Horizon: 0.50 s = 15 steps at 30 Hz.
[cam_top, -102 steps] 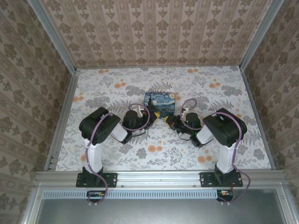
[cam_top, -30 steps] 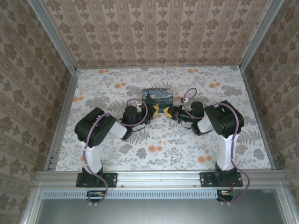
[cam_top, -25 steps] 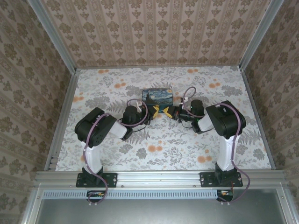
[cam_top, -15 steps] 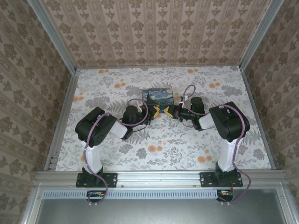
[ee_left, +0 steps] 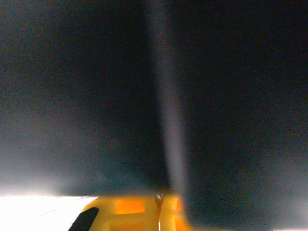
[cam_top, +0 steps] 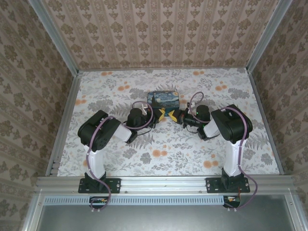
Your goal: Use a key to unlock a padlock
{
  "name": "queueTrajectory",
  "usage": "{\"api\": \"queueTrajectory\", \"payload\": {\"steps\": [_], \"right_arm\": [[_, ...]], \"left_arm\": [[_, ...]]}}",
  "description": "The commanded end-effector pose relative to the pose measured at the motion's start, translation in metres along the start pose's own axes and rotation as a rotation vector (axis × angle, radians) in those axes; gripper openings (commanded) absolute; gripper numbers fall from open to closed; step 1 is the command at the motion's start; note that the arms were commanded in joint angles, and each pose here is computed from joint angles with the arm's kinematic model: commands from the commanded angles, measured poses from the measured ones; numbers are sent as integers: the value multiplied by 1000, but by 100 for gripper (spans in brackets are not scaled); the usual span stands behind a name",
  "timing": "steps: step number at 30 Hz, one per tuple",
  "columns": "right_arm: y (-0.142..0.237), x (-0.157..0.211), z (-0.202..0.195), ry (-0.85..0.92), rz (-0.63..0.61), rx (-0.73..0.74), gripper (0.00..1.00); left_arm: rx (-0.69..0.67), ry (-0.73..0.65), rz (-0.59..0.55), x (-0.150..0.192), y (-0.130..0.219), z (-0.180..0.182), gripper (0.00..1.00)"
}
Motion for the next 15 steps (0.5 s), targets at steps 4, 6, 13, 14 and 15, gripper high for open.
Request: {"api": "queueTrajectory", "payload": {"steps": [4,6,13,14,15], "right_arm": [[-36,16,40,54,89,-106,0],[-40,20,38,66,112,-89,0],[-27,16,17,79,78,-19,8],[-24,14,16,82,69,-16,19],[-21,13,14,83,60,-9,28]], "left_arm": [[147,-113,356,79,-15,-39,0],[140,-108,365,81,-17,-36,0],[108,-85,311,71,-15,-22,0],[100,-79,293,67,-14,-18,0],[92,-73,273,62,-13,-15,0]]}}
Point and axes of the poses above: each hand's point on the last joint's axis, 136 mm out from that joint toward the fingers, its own y axis back along the fingers, its own z axis along the line the jaws close on, x = y × z, the point moved 4 cm from there along y, back along the fingers, and after that the axes turned 7 degrees about y, right-handed, at the moved point
